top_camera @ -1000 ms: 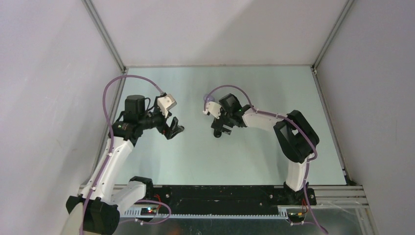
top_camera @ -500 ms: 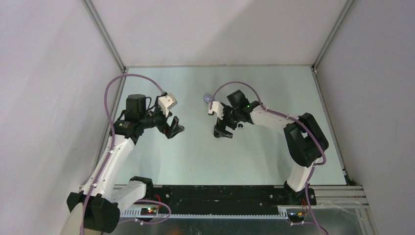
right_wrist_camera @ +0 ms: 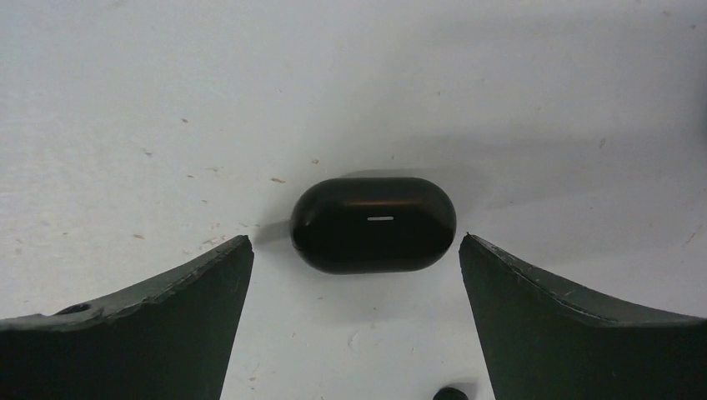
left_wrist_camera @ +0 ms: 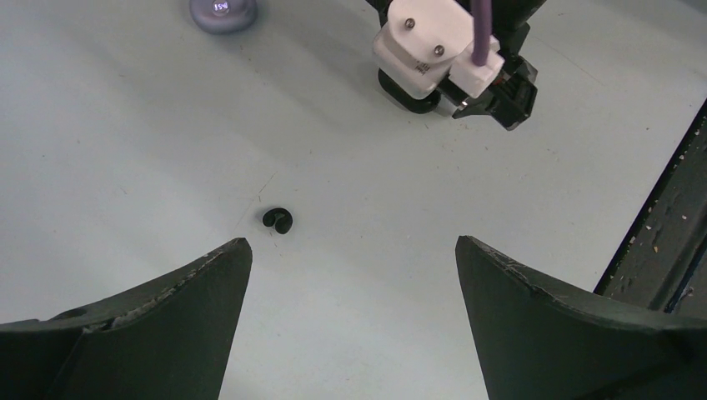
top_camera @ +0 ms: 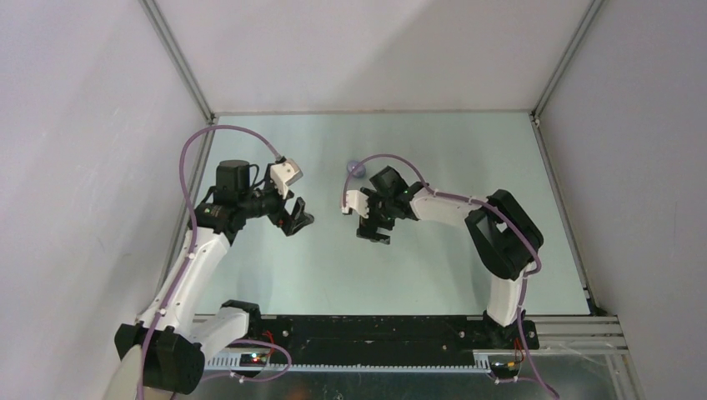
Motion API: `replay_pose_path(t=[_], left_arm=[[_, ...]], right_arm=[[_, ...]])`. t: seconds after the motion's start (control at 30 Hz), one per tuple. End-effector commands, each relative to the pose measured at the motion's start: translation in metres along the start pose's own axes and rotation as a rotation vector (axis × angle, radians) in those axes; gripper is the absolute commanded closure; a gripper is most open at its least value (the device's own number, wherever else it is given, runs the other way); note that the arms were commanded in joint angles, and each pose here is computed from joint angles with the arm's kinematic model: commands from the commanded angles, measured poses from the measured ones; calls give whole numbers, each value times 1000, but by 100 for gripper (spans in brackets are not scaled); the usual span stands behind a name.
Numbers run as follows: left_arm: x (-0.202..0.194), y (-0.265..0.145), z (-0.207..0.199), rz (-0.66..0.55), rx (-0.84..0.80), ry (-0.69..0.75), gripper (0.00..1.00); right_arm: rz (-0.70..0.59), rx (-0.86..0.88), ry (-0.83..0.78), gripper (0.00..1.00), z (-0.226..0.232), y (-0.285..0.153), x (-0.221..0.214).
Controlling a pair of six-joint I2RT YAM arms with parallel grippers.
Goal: Insert the wireless bluetooth earbuds into the charging case
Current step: Pick up the charging case.
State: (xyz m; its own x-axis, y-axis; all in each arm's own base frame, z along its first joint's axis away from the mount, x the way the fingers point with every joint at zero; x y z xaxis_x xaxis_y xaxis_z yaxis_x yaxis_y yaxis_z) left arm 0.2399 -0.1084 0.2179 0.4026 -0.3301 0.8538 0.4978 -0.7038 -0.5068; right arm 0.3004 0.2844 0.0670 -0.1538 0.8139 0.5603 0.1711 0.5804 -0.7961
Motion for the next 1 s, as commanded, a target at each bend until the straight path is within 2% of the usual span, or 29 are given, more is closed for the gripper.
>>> replay_pose_path(t=[0.0,0.3,0.53,0.63,0.77,0.97], left_arm=[[3,1,0,-18,-7,6,1],[3,1,0,-17,-9,6,1],[3,3,1,-17,-12,-5,1],[4,6,1,-25,-18,-25,1],[7,10,4,-38,-19,-57,1],[12,21,12,-73,1,-135,1]], right_arm=[[24,-33,-19,1,-9,8,-3],[30,5,0,2,-5,13,-2],[6,40,20,14,-3,9,0],[-7,52,28,23,-2,7,1],[-37,53,45,26,-5,-4,5],[-151,0,88,29,-20,-47,23]])
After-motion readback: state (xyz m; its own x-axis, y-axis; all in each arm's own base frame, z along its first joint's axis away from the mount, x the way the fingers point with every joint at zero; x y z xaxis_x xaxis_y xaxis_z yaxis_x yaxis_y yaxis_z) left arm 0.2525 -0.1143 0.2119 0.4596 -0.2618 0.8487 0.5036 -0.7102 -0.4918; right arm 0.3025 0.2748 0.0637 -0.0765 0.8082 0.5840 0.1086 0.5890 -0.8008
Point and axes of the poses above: each gripper's point midway between its finger pads, its own y axis out along the fingers, its own z axis along the line the jaws close on, x = y × z, the point moved 4 cm from there along -y, back along the fingers, and after that the axes turned 6 degrees about -y, right-handed, at the moved point
